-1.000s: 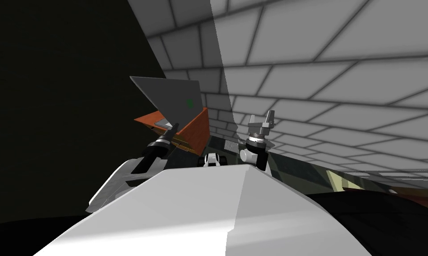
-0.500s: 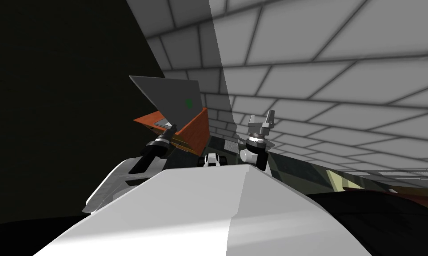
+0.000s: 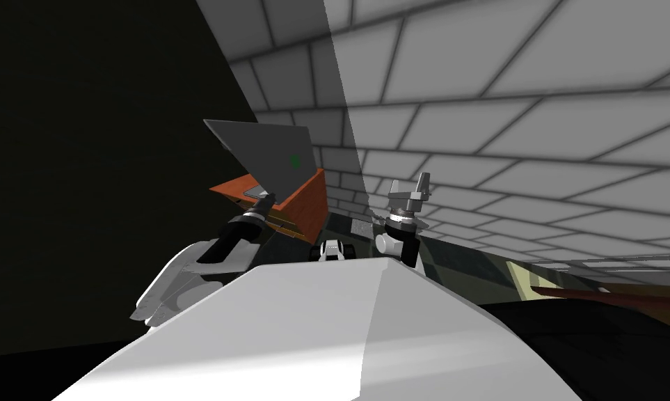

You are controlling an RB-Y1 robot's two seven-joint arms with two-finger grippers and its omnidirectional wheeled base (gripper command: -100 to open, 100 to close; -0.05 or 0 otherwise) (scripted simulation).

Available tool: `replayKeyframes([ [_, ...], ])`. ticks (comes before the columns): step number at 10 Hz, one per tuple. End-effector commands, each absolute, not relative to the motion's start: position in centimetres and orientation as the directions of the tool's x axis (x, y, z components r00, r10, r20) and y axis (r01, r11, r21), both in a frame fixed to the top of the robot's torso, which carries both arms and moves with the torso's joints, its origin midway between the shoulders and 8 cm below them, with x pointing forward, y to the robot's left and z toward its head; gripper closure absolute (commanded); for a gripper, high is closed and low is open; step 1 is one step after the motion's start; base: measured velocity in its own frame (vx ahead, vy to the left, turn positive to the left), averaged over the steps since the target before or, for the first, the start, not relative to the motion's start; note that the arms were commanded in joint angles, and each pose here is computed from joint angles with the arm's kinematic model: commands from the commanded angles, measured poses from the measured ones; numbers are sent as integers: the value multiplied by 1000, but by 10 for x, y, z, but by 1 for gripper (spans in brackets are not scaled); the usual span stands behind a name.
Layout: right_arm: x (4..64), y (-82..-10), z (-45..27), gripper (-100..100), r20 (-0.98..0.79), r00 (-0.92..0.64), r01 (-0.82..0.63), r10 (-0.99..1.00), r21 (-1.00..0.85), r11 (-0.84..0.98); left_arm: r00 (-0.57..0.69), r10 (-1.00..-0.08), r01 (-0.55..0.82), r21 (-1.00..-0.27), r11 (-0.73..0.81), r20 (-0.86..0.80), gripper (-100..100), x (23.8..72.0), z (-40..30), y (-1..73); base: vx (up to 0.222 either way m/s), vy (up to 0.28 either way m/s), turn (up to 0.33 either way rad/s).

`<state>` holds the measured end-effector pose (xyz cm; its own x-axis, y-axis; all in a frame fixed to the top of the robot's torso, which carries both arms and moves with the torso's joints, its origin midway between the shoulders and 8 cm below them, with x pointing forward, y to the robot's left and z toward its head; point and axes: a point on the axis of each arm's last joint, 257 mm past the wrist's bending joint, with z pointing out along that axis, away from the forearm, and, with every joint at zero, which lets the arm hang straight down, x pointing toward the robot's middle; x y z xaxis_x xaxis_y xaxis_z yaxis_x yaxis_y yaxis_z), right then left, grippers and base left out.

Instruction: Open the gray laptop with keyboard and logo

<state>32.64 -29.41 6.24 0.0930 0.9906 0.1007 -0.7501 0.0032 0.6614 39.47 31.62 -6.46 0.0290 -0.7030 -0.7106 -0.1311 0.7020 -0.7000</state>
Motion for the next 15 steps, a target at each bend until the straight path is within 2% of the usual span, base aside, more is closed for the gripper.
replayKeyframes([
  [1, 326, -294, 62, 0, 101, 93, -750, 991, 661, 3, 22, -744, -156, -738, 657, -667, 100, 400, -65, 319, -22, 25, -28],
  [5, 326, -294, 62, 0, 101, 93, -750, 991, 661, 3, 6, -811, -178, -798, 575, -585, 100, 409, -59, 317, -21, 22, -32],
  [10, 326, -294, 62, 0, 101, 93, -750, 991, 661, 3, -7, -840, -209, -820, 533, -543, 100, 412, -60, 317, -21, 18, -21],
  [11, 326, -294, 62, 0, 101, 93, -750, 991, 661, 3, 0, -841, -245, -815, 525, -542, -100, 418, -73, 329, -16, 8, 12],
  [15, 326, -294, 62, 0, 101, 93, -750, 991, 661, 3, 24, -835, -284, -805, 521, -549, -100, 430, -85, 352, -37, 15, 6],
])
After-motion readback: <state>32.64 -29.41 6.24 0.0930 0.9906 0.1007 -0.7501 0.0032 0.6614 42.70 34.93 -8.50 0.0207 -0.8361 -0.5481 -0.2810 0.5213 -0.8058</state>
